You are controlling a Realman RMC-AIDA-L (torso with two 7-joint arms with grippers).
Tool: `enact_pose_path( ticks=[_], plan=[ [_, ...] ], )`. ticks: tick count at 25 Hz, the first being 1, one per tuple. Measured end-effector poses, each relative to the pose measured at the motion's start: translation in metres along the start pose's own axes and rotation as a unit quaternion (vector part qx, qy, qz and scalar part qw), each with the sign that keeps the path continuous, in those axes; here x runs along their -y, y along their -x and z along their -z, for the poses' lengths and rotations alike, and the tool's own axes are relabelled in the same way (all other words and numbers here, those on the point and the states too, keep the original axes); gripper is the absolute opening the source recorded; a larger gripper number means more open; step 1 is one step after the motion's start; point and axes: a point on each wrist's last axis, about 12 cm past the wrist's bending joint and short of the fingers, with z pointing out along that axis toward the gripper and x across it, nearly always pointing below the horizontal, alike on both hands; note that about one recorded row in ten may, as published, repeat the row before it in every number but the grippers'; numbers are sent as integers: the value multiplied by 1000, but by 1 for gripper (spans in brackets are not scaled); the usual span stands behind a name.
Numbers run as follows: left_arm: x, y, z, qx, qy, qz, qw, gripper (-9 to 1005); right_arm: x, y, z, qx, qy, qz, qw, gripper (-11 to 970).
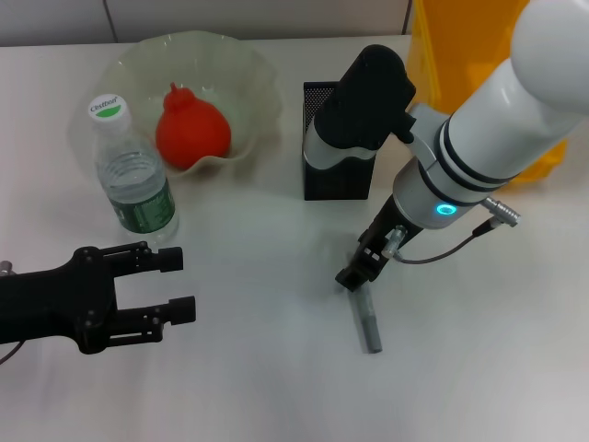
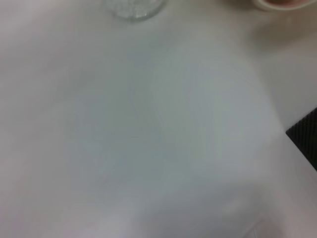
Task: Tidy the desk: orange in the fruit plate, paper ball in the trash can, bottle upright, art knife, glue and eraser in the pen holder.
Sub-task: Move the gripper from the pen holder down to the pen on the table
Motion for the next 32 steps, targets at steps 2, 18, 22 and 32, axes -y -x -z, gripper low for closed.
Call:
enact_pose_path(
  ticks=[2,18,22,32],
  plan=[
    [0,0,0,-1,0,0,1000,743,0,0,-2,2,-2,0,1000,730],
    [0,1,2,-2,1,-2,1000,743,-1,3,-2,4,1,1,1000,178],
    [0,0,2,-3,1,-2,1000,743,0,2,-3,1,2,0,1000,119],
    [0,-1,0,-4,0,-3,1000,743,1,-2,-6,-8,4,-6,1000,120]
  ],
)
